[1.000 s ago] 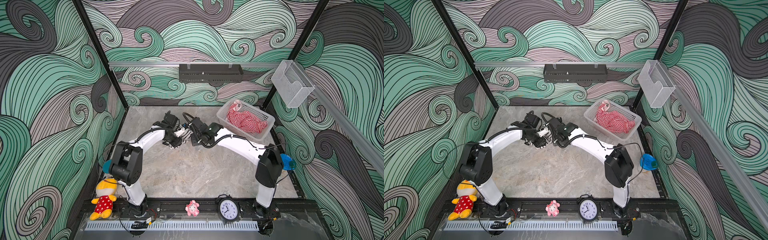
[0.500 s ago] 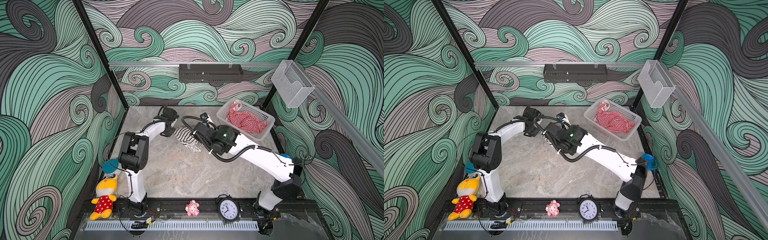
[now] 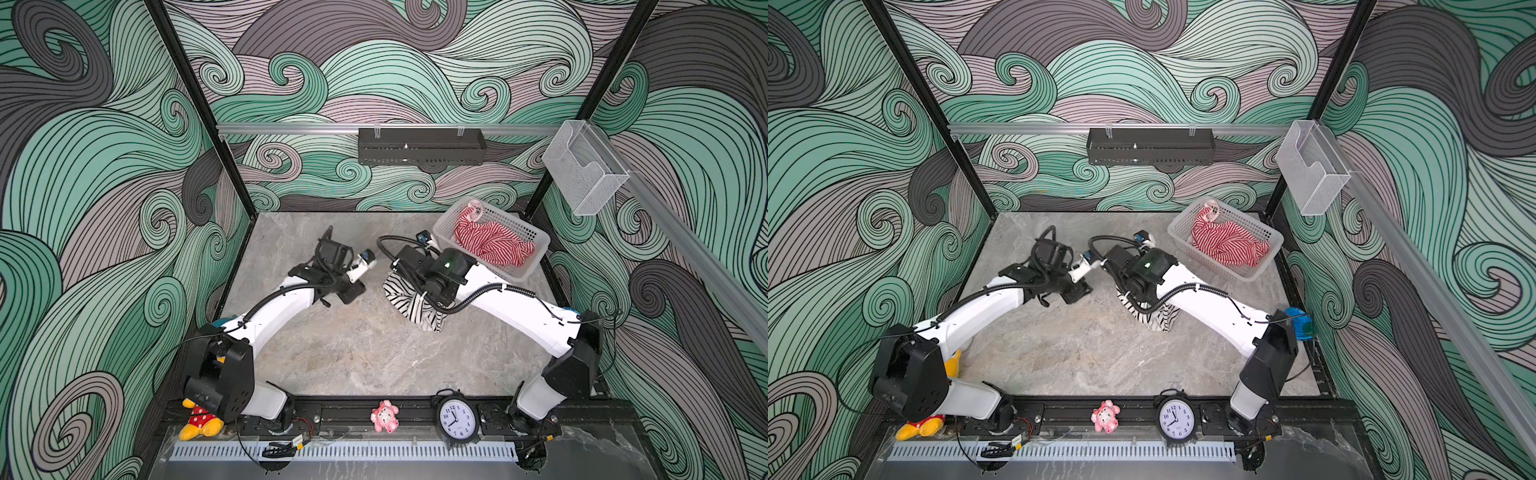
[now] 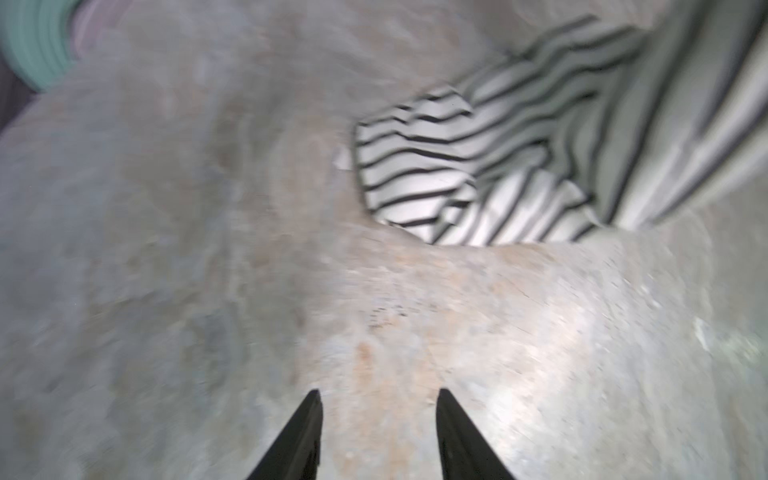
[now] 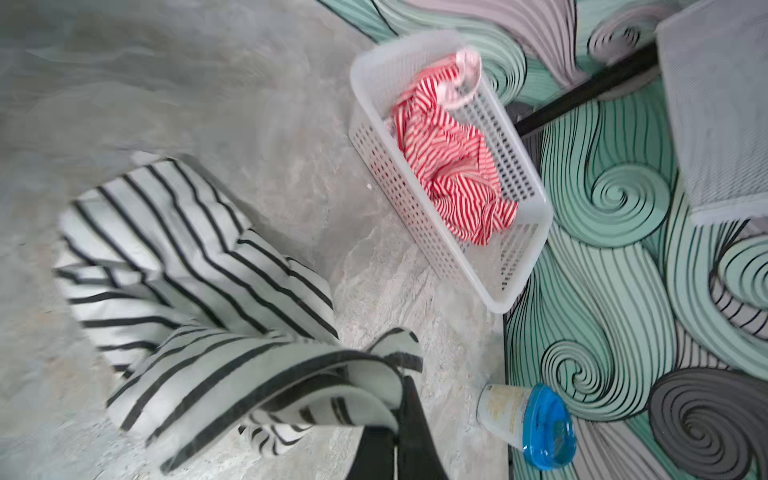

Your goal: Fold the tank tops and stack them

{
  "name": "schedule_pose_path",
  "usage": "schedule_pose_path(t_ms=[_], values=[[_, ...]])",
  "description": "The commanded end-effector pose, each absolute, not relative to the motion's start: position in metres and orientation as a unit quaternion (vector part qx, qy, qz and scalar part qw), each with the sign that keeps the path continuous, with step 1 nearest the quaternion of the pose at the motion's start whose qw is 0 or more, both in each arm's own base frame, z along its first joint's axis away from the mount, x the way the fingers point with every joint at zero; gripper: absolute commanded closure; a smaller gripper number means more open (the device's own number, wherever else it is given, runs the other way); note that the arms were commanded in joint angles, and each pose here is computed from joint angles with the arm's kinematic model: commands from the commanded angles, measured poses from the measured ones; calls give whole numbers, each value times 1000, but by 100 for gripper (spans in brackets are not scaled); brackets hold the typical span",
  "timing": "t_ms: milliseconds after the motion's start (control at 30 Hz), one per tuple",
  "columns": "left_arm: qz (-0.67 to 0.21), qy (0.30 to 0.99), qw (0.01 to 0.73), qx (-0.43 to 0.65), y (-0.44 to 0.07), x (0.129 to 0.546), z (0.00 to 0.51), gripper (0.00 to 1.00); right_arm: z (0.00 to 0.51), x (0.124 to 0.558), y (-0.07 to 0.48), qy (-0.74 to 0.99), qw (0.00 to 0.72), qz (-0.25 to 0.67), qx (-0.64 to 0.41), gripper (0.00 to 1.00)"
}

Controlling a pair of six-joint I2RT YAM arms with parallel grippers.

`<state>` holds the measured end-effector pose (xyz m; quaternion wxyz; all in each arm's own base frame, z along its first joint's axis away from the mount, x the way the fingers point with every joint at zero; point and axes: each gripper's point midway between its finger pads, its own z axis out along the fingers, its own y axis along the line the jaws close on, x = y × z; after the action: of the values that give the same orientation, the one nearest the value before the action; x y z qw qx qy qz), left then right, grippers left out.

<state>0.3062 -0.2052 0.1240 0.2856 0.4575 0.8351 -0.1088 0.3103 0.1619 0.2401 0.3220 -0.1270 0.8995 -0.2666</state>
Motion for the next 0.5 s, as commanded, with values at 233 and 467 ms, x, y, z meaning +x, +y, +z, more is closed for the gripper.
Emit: schedule_pose_path(t_ms=[233,467], values=[[-100,783,278,548,-280,298,106,47,196,317,82,943,251,-215,31,100],[-47,764,327,554,-319,317,91,36,157,315,60,960,209,-162,86,100]])
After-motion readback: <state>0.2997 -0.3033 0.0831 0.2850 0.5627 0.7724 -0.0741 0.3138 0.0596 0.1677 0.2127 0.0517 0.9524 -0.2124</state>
